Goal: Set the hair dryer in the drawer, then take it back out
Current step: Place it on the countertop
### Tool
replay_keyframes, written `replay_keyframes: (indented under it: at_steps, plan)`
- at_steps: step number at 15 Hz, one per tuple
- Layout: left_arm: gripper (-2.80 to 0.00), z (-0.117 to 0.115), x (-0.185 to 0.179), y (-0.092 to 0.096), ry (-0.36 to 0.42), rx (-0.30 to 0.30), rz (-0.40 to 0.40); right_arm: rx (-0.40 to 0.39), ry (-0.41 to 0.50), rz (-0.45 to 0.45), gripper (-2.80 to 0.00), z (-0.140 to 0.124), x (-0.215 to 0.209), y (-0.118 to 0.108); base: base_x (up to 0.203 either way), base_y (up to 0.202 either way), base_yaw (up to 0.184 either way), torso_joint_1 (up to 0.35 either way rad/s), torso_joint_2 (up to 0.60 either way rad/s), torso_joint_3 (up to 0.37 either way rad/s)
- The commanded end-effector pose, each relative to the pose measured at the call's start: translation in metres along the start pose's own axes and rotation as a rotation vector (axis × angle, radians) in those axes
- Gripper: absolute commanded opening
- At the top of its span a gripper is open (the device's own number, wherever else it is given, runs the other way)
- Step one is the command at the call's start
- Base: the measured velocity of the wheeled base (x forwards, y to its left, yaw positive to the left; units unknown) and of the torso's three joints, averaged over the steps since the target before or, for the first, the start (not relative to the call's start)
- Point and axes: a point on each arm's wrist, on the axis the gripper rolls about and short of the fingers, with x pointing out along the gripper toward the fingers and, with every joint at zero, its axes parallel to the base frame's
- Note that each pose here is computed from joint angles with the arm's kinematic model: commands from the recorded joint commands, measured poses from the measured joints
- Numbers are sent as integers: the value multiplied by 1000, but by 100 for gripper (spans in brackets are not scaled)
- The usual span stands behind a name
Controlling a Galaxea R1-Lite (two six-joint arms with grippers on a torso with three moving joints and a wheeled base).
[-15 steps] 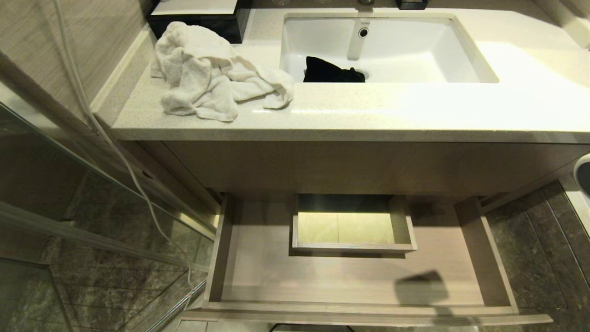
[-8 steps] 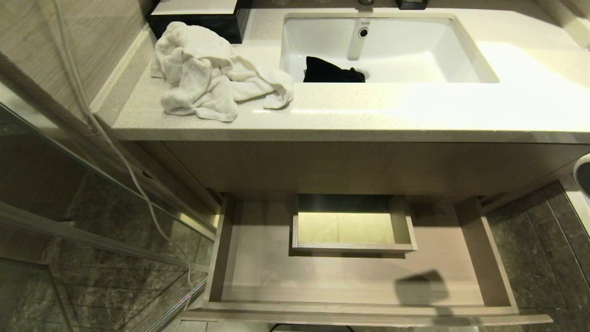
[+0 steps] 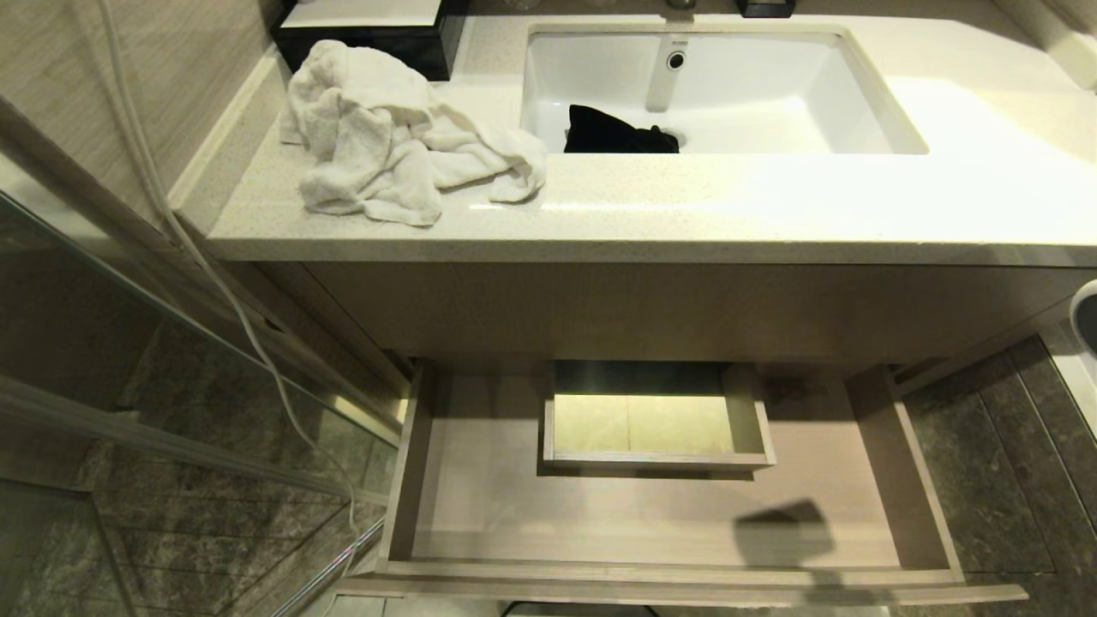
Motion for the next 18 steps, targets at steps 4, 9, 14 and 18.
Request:
replay_keyframes:
  at_steps: [4, 9, 14, 18]
  plan:
    - [-280, 0, 0, 0, 0, 0, 0, 0, 4, 7, -280, -1, 1, 0, 0, 0, 0, 0, 0, 0]
    - [-280, 0, 0, 0, 1, 0, 0, -1, 3, 5, -280, -1, 2, 0, 0, 0, 0, 216, -13, 198]
    - [-280, 0, 0, 0, -1, 0, 0, 32, 11, -16, -280, 1, 6, -6, 0, 0, 0, 325, -71, 250]
    - [-280, 0, 0, 0, 0, 0, 0, 53, 38, -54, -280, 0, 10, -11, 0, 0, 0, 346, -130, 216]
